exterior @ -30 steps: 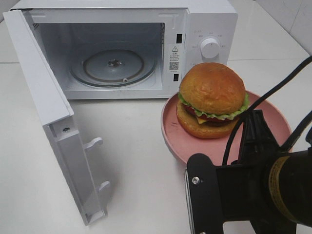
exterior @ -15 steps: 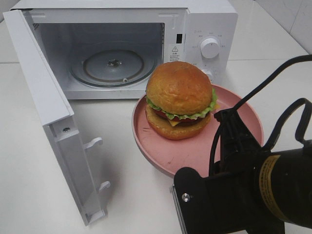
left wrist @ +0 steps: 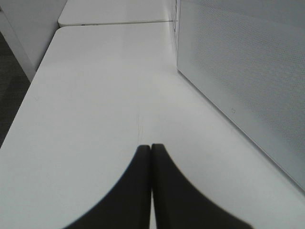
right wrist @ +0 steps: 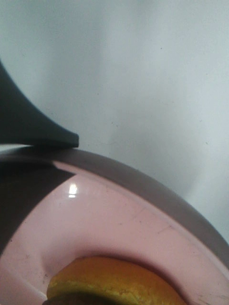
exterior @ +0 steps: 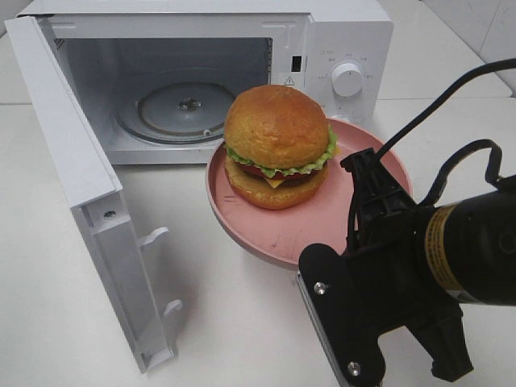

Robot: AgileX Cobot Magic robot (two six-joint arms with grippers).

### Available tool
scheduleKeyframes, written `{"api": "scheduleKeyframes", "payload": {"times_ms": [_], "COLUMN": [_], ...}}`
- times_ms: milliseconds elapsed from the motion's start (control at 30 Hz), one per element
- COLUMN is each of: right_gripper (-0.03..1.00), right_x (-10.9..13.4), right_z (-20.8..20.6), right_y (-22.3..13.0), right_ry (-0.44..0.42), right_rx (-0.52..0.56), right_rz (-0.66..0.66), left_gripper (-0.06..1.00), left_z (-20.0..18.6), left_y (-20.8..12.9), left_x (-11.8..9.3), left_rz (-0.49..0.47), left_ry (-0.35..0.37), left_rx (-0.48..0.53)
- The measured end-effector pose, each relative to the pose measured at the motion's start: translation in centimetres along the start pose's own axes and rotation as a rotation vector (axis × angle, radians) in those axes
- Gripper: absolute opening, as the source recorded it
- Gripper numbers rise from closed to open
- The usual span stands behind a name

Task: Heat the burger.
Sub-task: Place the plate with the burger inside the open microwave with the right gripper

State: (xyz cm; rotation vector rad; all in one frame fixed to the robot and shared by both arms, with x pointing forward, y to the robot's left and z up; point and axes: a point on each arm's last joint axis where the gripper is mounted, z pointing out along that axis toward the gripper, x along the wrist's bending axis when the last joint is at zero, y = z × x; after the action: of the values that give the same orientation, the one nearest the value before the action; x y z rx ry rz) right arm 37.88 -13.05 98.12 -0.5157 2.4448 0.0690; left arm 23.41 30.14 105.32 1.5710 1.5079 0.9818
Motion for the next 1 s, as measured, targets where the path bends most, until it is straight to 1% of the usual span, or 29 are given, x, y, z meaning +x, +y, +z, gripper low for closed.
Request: {"api": "scheduleKeyframes", "payload": {"times_ms": [200,400,667,867,1000], "right_gripper": [0.06,0.06,0.06,0.06,0.06], "right_x": [-0.7,-1.0,-1.0,-0.8,-0.7], "right_z": [0.6,0.9,1.3,1.5,1.5], "right_y": [-0.7,-1.4,-2.5,-3.0,-3.1], "right_ry": [-0.012,-0.006,0.041,0.090,0.107], "right_rx": [-0.044,-0.053,-0.051,-0.081,-0.101], "right_rz": [-0.053,-0.084,-0.143,-0.174,-0.194], "left_gripper": [0.00,0.00,0.00,0.00,0.00], "left_z": [0.0,0.0,0.0,0.0,0.0], "left_y": [0.0,0.0,0.0,0.0,0.0], "left_x": [0.0,0.0,0.0,0.0,0.0], "left_rz": [0.000,0.000,0.000,0.003,0.000], "left_ry": [0.000,0.000,0.000,0.004,0.000], "left_rx": [0.000,0.000,0.000,0.000,0.000]}}
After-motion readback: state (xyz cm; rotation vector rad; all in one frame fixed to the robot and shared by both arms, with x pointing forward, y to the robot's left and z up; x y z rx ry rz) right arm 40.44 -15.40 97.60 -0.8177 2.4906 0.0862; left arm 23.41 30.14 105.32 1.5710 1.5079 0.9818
